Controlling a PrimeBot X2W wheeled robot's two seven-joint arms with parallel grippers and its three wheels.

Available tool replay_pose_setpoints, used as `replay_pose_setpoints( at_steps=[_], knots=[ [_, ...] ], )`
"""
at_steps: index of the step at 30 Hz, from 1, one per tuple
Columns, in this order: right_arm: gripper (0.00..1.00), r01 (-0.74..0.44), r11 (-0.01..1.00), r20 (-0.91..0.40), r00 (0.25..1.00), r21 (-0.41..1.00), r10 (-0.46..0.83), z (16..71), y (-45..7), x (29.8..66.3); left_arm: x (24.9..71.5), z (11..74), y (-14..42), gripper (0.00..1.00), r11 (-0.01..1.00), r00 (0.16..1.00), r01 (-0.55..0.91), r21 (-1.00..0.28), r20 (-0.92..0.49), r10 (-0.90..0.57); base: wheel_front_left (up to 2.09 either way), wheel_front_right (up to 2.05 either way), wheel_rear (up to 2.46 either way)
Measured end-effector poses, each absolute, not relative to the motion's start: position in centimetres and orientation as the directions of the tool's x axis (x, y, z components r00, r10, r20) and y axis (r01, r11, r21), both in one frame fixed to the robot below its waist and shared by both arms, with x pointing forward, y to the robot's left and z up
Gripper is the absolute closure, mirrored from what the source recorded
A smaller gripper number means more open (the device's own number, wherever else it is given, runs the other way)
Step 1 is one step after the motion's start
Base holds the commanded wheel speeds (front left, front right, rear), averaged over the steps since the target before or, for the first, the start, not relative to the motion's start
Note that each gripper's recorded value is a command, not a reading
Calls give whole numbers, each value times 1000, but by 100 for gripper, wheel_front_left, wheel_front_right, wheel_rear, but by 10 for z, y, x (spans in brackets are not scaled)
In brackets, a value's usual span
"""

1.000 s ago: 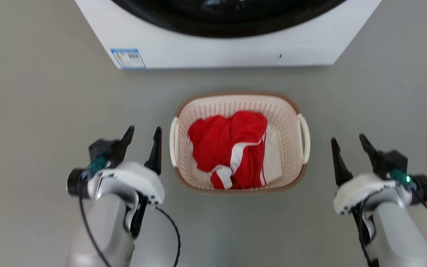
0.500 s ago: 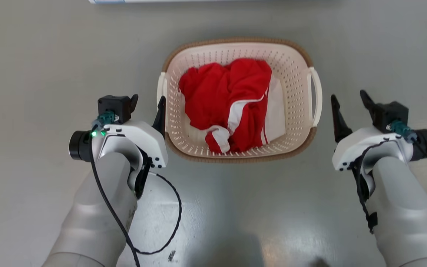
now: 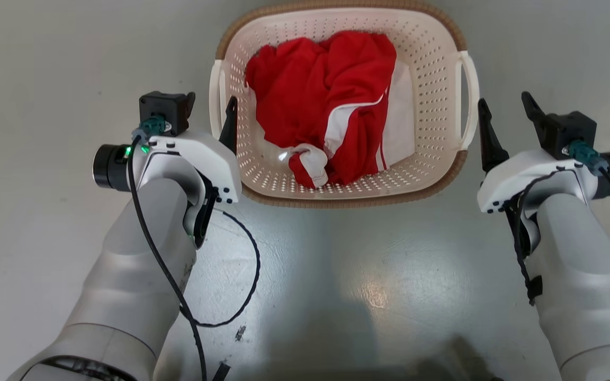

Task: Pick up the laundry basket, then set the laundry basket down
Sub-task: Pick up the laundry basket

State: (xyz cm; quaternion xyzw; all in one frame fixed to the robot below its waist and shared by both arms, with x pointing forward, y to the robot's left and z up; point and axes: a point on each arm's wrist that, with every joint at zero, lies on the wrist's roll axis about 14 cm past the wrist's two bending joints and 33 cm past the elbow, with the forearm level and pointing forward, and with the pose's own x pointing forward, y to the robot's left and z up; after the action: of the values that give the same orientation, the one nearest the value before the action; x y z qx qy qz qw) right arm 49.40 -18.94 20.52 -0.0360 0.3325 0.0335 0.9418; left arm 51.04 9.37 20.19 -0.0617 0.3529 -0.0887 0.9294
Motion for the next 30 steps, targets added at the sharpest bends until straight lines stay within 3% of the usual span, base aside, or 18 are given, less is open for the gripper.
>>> replay_pose_setpoints(
  at_steps=[30],
  knots=[
    [0,-134,991,-728,678,14,102,150,-171,498,514,145,76,0,972,628,203,-120,-746,-223,0,0,0]
  ],
)
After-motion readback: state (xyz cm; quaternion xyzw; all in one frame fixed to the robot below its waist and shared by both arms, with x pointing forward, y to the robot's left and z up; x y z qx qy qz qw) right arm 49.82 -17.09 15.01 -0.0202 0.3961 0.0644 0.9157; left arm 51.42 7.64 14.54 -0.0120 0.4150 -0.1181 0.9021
